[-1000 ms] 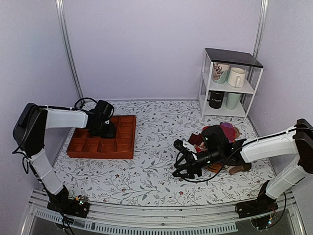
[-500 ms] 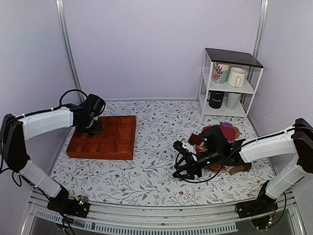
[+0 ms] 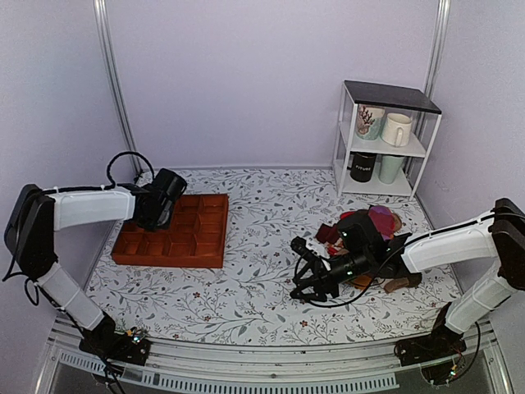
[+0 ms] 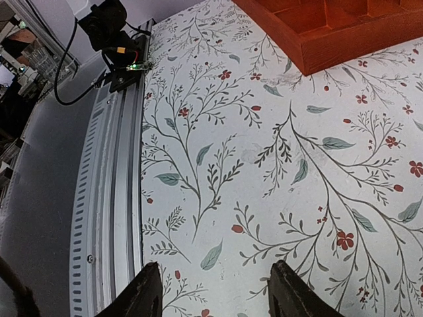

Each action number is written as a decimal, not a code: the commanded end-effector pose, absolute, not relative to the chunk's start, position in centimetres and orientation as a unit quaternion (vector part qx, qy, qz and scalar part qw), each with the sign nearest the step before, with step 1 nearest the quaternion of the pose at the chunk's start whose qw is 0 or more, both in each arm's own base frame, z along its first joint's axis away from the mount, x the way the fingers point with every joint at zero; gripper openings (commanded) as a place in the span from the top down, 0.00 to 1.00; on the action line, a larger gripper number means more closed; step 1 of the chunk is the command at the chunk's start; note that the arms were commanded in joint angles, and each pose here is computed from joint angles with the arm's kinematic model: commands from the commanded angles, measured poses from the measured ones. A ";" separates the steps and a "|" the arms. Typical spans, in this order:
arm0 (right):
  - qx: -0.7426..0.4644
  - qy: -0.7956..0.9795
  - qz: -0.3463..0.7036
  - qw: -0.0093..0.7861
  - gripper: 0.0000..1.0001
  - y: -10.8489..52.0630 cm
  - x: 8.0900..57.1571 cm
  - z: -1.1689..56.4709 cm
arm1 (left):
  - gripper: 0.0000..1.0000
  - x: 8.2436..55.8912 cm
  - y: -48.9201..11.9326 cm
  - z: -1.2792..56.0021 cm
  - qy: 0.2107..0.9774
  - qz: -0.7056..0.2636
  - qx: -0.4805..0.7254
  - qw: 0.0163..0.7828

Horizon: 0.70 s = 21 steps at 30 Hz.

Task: Roll the socks
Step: Move the storage box to the center of the board.

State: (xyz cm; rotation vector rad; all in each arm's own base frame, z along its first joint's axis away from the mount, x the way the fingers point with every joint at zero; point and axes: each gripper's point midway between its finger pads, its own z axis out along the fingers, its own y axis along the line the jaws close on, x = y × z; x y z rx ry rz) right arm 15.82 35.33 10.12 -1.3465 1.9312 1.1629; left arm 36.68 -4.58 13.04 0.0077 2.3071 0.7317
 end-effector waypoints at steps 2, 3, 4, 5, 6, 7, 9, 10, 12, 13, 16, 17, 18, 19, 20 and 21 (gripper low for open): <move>-0.499 0.708 0.426 0.260 0.44 35.2 16.0 10.6 | 1.00 38.4 -7.2 12.5 0.877 0.289 0.018 0.383; -0.500 0.708 0.426 0.260 0.44 35.2 16.0 10.6 | 1.00 38.6 -7.6 12.3 0.877 0.290 0.019 0.384; -0.500 0.708 0.426 0.260 0.44 35.2 16.0 10.6 | 1.00 38.8 -8.1 11.9 0.877 0.289 0.021 0.383; -0.500 0.709 0.426 0.258 0.44 35.2 16.0 10.5 | 1.00 39.1 -8.6 11.6 0.878 0.287 0.025 0.383; -0.500 0.708 0.426 0.259 0.44 35.2 16.0 10.5 | 1.00 39.3 -9.0 11.3 0.878 0.287 0.027 0.382; -0.500 0.708 0.425 0.259 0.44 35.1 16.0 10.5 | 1.00 39.5 -9.4 11.0 0.878 0.286 0.030 0.383; -0.501 0.708 0.425 0.258 0.44 35.1 16.0 10.5 | 1.00 39.9 -10.3 10.5 0.878 0.284 0.037 0.383; -0.501 0.708 0.425 0.258 0.44 35.1 16.0 10.5 | 1.00 40.1 -10.7 10.3 0.879 0.283 0.039 0.382; -0.501 0.709 0.425 0.257 0.44 35.1 15.9 10.5 | 1.00 40.3 -11.2 9.6 0.881 0.281 0.045 0.379; -0.502 0.709 0.424 0.256 0.44 35.1 15.9 10.4 | 1.00 40.5 -11.4 9.3 0.881 0.281 0.046 0.378; -0.503 0.709 0.423 0.256 0.44 35.0 15.8 10.4 | 1.00 40.7 -11.9 8.0 0.887 0.275 0.053 0.366; -0.503 0.709 0.423 0.256 0.44 35.0 15.9 10.4 | 1.00 40.7 -12.1 7.6 0.890 0.273 0.056 0.362; -0.503 0.709 0.423 0.256 0.44 35.0 15.9 10.4 | 1.00 40.7 -12.3 7.1 0.892 0.270 0.059 0.358; -0.503 0.709 0.423 0.255 0.44 35.0 15.8 10.4 | 1.00 40.6 -12.4 6.7 0.894 0.269 0.063 0.353; -0.503 0.709 0.423 0.255 0.44 35.0 15.8 10.4 | 1.00 40.4 -12.5 6.2 0.897 0.268 0.067 0.346; -0.504 0.709 0.423 0.255 0.44 35.0 15.8 10.4 | 1.00 40.3 -12.6 5.7 0.899 0.269 0.071 0.339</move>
